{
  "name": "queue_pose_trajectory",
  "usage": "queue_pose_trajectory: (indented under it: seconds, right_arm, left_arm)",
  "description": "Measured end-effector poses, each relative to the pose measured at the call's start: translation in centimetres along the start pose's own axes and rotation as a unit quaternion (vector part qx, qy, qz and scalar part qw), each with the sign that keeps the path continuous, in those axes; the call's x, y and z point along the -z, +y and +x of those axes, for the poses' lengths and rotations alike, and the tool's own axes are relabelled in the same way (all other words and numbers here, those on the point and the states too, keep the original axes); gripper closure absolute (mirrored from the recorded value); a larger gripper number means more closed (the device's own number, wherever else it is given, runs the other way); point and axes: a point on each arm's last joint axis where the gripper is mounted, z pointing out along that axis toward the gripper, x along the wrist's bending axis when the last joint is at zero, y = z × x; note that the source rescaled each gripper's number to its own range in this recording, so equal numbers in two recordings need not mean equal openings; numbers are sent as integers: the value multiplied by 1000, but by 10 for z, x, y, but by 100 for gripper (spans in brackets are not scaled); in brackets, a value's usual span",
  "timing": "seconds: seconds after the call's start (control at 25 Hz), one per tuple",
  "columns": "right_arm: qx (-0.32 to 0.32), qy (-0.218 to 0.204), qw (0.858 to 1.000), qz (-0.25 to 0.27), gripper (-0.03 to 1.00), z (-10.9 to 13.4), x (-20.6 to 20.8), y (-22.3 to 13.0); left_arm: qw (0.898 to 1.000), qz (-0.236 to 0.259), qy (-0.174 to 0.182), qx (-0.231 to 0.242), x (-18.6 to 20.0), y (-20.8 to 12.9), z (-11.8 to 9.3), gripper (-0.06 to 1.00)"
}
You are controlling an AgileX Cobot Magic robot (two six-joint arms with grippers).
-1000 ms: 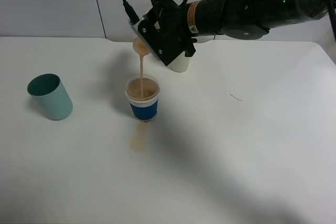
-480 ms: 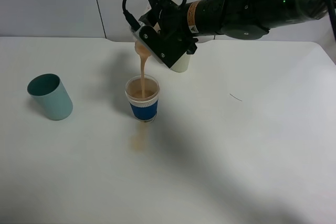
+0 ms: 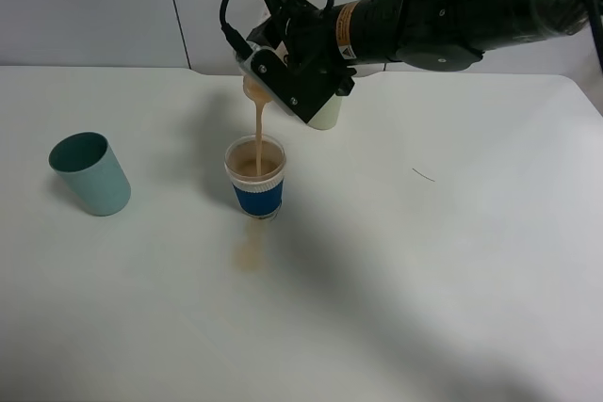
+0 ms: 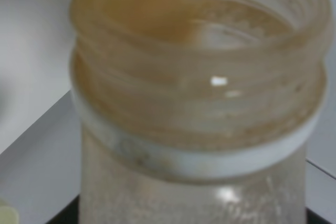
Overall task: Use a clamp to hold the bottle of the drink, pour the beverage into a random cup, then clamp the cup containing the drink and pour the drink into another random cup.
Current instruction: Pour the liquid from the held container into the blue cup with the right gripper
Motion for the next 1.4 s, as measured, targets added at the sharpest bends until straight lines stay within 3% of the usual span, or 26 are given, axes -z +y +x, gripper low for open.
queue_pose_trajectory:
  seconds: [1.4]
  right_arm:
    - [71, -10, 997, -8, 97, -6, -2, 7]
  left_arm:
    - [1000, 0, 0, 0, 0, 0, 0, -6]
